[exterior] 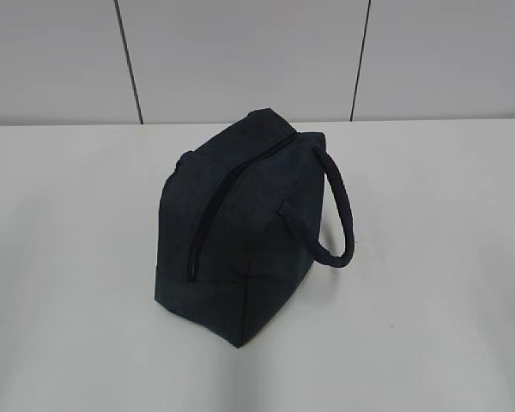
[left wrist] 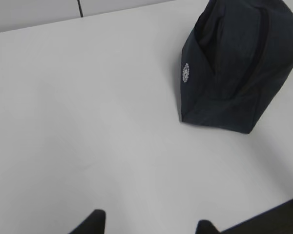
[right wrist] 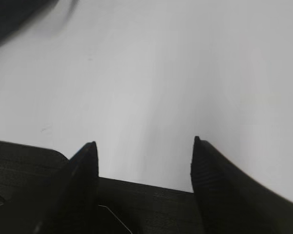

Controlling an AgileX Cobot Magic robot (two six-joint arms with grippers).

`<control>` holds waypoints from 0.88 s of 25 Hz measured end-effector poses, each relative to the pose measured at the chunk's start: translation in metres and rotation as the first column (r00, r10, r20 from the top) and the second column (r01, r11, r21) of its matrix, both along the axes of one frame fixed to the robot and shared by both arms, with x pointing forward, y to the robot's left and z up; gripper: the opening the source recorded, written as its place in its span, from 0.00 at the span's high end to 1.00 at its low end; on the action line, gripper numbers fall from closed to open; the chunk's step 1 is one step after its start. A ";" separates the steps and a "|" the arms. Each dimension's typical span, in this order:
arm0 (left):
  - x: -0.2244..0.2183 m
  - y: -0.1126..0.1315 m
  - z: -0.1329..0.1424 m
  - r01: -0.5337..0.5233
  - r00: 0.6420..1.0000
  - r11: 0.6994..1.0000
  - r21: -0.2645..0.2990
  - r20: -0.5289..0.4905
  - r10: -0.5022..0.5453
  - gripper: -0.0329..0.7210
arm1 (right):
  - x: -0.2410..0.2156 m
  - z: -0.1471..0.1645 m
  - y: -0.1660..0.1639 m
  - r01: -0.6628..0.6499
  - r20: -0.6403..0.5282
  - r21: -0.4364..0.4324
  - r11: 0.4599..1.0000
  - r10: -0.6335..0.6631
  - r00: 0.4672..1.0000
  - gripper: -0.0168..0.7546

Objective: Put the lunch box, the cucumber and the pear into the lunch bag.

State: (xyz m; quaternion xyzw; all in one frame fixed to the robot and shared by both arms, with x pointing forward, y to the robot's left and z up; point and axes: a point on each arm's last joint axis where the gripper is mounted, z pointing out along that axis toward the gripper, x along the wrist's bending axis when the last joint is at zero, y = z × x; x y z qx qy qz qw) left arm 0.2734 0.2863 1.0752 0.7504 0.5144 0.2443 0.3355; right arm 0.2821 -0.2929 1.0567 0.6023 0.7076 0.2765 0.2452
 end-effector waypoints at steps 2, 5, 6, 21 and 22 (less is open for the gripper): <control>-0.009 0.003 -0.008 -0.005 1.000 1.000 0.011 0.011 0.005 0.50 | -0.008 -0.010 -0.002 0.003 0.000 -0.009 1.000 -0.003 1.000 0.37; -0.023 0.007 -0.017 -0.006 0.998 1.000 -0.002 0.069 0.007 0.50 | -0.026 -0.012 -0.006 0.006 0.095 0.002 1.000 -0.006 0.995 0.37; -0.027 0.008 -0.017 -0.006 0.995 1.000 -0.009 0.095 0.007 0.50 | -0.033 -0.011 -0.007 0.008 0.138 0.004 1.000 -0.009 0.990 0.37; -0.048 0.014 -0.019 -0.009 0.974 0.999 -0.046 0.226 0.020 0.51 | -0.053 -0.012 -0.014 0.024 0.268 -0.007 1.000 -0.021 0.963 0.38; -0.048 0.014 -0.019 -0.009 0.974 0.999 -0.046 0.226 0.020 0.52 | -0.053 -0.012 -0.014 0.021 0.268 -0.007 1.000 -0.019 0.963 0.38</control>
